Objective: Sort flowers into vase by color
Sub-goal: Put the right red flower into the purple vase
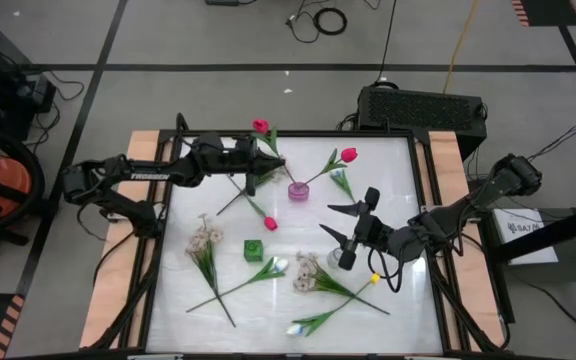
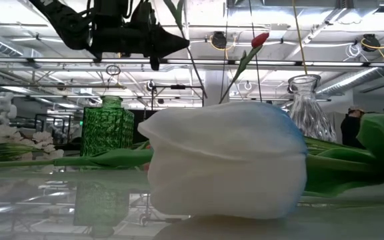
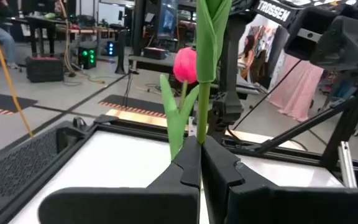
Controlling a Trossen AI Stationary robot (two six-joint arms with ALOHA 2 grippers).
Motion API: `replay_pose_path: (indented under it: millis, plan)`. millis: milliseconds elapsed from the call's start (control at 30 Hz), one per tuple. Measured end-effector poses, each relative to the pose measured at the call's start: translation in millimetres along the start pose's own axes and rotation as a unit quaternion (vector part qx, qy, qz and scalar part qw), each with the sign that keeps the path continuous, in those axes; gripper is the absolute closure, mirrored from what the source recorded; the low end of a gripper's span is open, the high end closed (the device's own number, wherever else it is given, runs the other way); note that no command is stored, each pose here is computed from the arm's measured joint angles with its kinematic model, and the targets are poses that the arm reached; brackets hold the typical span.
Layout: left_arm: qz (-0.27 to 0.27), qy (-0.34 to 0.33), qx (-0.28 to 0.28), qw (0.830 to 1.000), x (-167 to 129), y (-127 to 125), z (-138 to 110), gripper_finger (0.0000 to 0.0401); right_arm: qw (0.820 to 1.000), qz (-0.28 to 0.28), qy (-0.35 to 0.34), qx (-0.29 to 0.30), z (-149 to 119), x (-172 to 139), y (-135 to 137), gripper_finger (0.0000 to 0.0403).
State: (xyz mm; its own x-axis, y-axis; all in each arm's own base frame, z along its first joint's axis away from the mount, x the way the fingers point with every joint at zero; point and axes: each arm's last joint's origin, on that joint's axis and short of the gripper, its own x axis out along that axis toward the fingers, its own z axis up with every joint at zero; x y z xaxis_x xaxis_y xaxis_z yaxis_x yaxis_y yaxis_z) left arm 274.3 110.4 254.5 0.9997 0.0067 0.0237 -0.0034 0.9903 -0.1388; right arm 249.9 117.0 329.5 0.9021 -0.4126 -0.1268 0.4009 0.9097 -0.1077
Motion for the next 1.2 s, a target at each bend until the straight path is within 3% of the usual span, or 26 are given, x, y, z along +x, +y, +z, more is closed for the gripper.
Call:
replay_pose_path:
  millis: [267,567,867,1200]
  plan:
    - [0.014,0.014,-0.002,1.000,-2,6,-3,0.0400,1.000,0.000,0.000,0.007,0,0,0,0.0188]
    - [0.048,0.045,-0.004,0.998,7,19,-25,0.0400,1.000,-0.004,0.001,0.008,0,2,-1,0.0188]
    - [0.059,0.034,-0.003,0.998,17,26,-40,0.0398,1.000,-0.004,0.002,0.011,-1,1,-1,0.0188]
    - [0.063,0.065,-0.016,0.996,20,29,-54,0.0347,1.000,-0.004,0.006,0.006,-2,1,-1,0.0188]
